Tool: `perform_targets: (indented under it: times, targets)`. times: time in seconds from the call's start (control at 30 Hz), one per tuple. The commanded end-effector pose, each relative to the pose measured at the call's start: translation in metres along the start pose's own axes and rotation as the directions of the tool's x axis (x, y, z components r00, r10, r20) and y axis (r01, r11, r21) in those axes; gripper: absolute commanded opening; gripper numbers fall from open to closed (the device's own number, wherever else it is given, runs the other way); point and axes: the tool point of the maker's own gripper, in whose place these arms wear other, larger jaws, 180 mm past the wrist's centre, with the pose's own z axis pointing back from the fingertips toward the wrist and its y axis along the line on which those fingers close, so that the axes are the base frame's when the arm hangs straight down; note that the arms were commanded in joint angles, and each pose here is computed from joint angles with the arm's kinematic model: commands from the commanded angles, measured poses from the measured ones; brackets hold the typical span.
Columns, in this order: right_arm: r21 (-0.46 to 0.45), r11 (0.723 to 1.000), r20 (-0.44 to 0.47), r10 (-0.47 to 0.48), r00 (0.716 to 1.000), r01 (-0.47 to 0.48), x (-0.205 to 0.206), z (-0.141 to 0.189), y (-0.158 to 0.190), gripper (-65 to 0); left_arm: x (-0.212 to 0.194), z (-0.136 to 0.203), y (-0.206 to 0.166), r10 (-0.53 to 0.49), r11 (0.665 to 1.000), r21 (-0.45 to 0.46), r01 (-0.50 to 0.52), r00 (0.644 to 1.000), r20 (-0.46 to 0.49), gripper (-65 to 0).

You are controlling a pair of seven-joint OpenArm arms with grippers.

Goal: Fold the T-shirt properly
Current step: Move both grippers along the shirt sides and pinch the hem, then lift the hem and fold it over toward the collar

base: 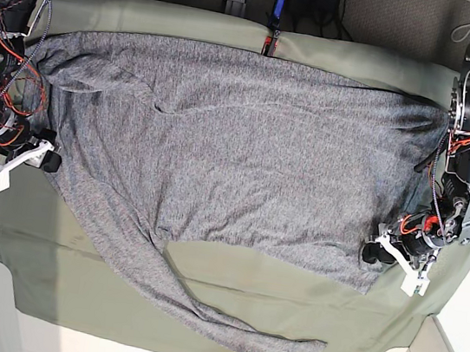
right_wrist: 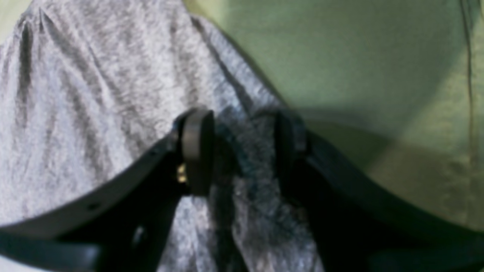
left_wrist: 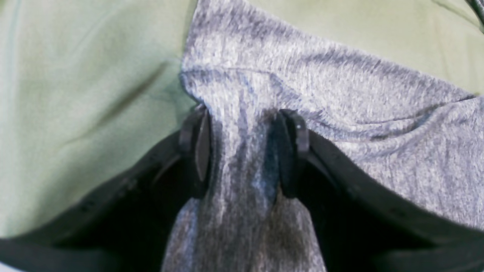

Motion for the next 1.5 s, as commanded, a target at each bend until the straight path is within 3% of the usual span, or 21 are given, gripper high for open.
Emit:
perform_targets:
  times: [0.0,0.47,0.8,1.0,1.1,1.23,1.33,1.43,1.47]
  targets:
    - [-0.007,1.000,0.056,0.019,0.998,-0.019,0.023,0.005,-0.002,-38.3,0.028,0.005,0.000,-0.009,1.000,-0.017,0.010,0.998,0.067,-38.5]
    - [-0.029,0.998,0.131,0.054,0.990,-0.050,0.054,0.007,-0.002,-38.2,0.025,0.005,0.000,-0.010,1.000,-0.016,0.010,0.999,0.049,-38.4]
    - [-0.028,1.000,0.059,-0.002,0.998,0.004,0.025,-0.007,-0.012,-34.1,0.024,0.004,0.000,-0.008,1.000,-0.017,0.009,0.999,0.044,-38.4]
    - [0.041,0.999,0.046,-0.003,0.999,0.001,0.015,-0.017,0.011,-34.2,0.025,0.004,0.000,-0.008,1.000,-0.017,0.009,0.999,0.046,-38.8]
    - [0.080,0.997,0.050,-0.027,0.998,0.023,0.013,-0.024,0.028,-34.2,0.025,0.005,-0.006,-0.022,0.998,-0.053,0.024,0.999,0.047,-44.2]
    - [0.102,0.994,0.050,-0.035,0.998,0.029,0.011,-0.028,0.040,-34.8,0.032,0.006,-0.012,-0.029,0.996,-0.078,0.035,0.997,0.076,-45.1]
    - [0.096,0.995,0.050,-0.030,0.998,0.025,0.012,-0.027,0.037,-46.7,0.041,0.007,-0.012,-0.032,0.996,-0.077,0.041,0.993,0.114,-48.9]
    - [0.073,0.997,0.046,-0.006,0.999,0.003,0.011,-0.026,0.032,-65.0,0.049,0.009,-0.010,-0.035,0.996,-0.072,0.047,0.986,0.162,-61.4]
    - [0.070,0.998,0.051,-0.003,0.999,0.000,0.012,-0.026,0.031,-65.0,0.051,0.009,-0.010,-0.044,0.996,-0.069,0.056,0.985,0.169,-65.0]
